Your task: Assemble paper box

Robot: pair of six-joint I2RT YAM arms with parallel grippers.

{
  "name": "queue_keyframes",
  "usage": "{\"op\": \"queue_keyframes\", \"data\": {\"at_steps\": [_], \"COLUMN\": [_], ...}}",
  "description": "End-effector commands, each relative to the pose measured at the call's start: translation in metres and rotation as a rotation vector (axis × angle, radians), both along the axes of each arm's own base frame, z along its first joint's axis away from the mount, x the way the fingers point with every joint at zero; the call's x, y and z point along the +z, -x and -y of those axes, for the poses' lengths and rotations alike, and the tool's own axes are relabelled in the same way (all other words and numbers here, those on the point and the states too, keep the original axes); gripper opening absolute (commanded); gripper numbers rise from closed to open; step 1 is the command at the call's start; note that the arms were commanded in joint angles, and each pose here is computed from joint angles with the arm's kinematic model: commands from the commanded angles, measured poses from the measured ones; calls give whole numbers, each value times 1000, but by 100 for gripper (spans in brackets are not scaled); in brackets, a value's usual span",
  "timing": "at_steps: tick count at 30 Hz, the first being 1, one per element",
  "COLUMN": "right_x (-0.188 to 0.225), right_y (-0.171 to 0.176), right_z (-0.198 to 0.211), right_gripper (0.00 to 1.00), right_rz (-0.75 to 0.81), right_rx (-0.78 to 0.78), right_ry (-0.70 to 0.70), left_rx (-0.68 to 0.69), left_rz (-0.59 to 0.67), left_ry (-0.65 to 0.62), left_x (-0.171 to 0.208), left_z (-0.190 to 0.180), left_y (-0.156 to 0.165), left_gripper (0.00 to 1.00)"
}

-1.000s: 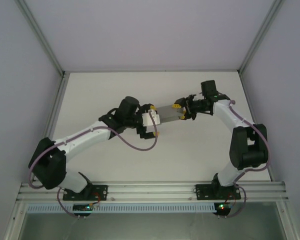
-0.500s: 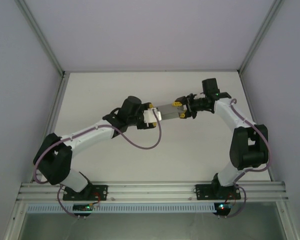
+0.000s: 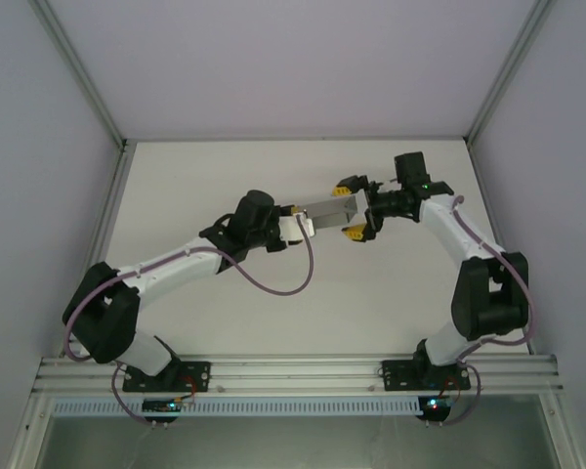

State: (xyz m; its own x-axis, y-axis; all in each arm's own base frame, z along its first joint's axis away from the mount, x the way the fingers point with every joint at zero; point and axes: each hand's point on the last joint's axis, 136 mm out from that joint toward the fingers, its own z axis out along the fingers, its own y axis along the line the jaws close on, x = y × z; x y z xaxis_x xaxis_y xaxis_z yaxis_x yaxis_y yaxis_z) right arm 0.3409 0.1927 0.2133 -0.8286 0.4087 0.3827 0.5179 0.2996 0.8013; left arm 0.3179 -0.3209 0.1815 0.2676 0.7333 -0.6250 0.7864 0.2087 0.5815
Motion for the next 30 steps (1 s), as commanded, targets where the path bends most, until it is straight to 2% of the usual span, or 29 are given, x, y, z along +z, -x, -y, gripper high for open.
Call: {"op": "queue_keyframes", "data": {"at_steps": [1, 3, 6, 7, 8, 10, 13, 15, 18, 21, 24, 25, 28, 30], "right_x": [25, 30, 49, 59, 62, 69, 60, 52, 27, 1, -10, -15, -27, -33], "right_y": [-24, -36, -53, -55, -52, -38, -13, 5, 28, 42, 44, 41, 35, 35], "right_z": [37, 71, 115, 113, 105, 77, 48, 29, 7, -7, -14, -16, -21, -24], "right_gripper": [99, 99, 99, 99, 99, 99, 99, 99, 99, 97, 86, 84, 69, 63], "right_rz": [225, 393, 750, 864, 989, 1259, 1476, 1525, 1504, 1446, 1377, 1359, 1291, 1251], "right_rx": [-116, -153, -141, -110, -33, 151, 345, 519, 782, 974, 1092, 1114, 1166, 1196], "right_ry": [101, 271, 668, 731, 769, 754, 687, 650, 655, 666, 686, 705, 725, 701], "left_rx": [-14, -16, -89, -95, -103, -123, -42, -17, 18, 37, 52, 64, 68, 71], "left_rz": [-15, -80, -292, -351, -411, -541, -674, -758, -786, -802, -837, -838, -850, -852], "left_ry": [-25, -47, -89, -103, -119, -175, -229, -248, -269, -287, -323, -336, -354, -360], "left_x": [13, 10, -2, -6, -10, -22, -44, -58, -68, -72, -77, -80, -86, -88], "left_z": [-6, -12, -26, -30, -34, -44, -52, -57, -61, -63, -66, -68, -68, -68], "left_y": [1, 3, 23, 28, 33, 47, 52, 61, 63, 62, 63, 61, 60, 58], "left_gripper": [31, 27, 27, 27, 27, 27, 27, 28, 28, 29, 30, 30, 30, 30]}}
